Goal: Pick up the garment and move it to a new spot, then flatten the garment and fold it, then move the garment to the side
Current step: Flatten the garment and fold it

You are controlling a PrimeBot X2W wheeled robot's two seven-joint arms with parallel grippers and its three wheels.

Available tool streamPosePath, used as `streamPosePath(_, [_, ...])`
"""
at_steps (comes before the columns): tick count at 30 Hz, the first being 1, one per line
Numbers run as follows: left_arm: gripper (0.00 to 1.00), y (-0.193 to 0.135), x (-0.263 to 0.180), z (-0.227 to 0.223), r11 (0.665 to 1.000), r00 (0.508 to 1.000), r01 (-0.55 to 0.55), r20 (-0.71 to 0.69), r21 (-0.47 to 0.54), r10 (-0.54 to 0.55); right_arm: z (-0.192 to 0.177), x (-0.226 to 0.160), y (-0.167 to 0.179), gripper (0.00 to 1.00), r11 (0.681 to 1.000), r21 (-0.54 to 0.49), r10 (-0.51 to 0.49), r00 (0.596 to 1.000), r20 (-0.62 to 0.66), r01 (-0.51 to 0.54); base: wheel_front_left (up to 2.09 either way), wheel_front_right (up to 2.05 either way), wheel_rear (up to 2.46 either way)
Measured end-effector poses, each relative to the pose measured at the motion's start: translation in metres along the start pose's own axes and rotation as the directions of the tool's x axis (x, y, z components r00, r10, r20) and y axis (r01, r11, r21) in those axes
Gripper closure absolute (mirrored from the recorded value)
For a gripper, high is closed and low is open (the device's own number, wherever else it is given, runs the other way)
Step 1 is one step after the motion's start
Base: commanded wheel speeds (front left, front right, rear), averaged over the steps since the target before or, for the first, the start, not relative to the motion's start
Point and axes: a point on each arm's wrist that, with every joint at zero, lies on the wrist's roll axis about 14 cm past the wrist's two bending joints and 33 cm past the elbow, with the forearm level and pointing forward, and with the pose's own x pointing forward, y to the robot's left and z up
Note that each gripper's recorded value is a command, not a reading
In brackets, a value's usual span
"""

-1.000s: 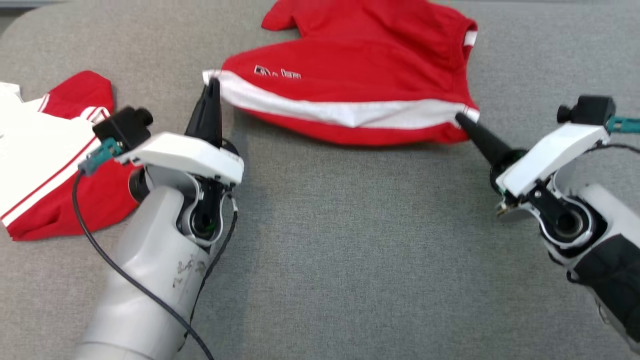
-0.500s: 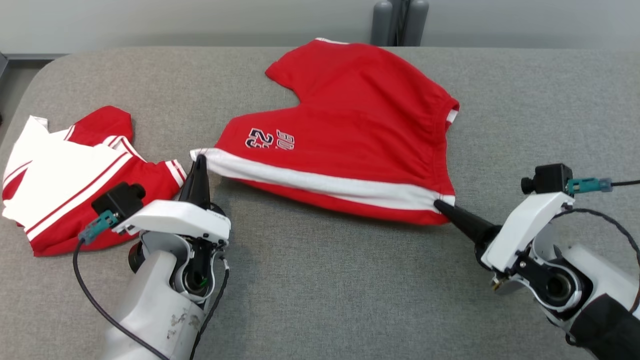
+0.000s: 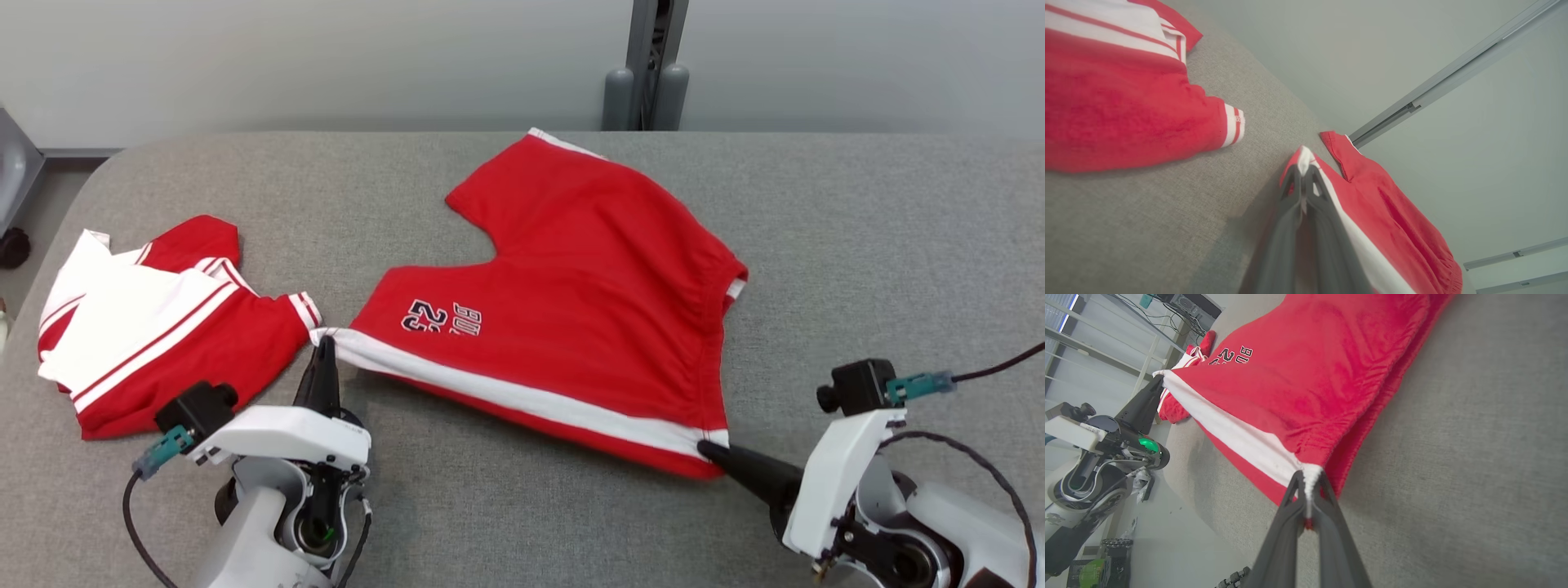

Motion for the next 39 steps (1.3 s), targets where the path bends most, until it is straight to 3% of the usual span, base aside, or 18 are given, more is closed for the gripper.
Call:
streamPosePath(14, [1.0,0.009,-0.045,-0.001,0.998,0.999,0.002,0.04,-0.06,0.001,-0.038,-0.025,0.016,1.0,0.999,-0.024,0.025,0.997,-0.066,-0.027,0.0,0.0,0.0])
streamPosePath(25, [1.0,0.029,-0.077,0.002,0.995,0.995,-0.047,0.082,-0.083,0.054,-0.073,-0.038,0.033,1.0,0.997,0.019,0.074,0.986,-0.148,-0.072,0.0,0.0,0.0])
streamPosePath(32, [1.0,0.016,-0.069,0.016,1.0,0.993,-0.009,0.12,-0.022,0.011,-0.061,-0.035,0.04,1.0,0.994,0.05,0.102,0.989,-0.103,-0.097,0.0,0.0,0.0])
streamPosePath(39, [1.0,-0.015,-0.039,0.028,0.997,0.988,0.067,0.139,0.048,-0.073,-0.023,-0.033,0.044,1.0,0.987,0.101,0.123,0.992,0.022,-0.124,0.0,0.0,0.0])
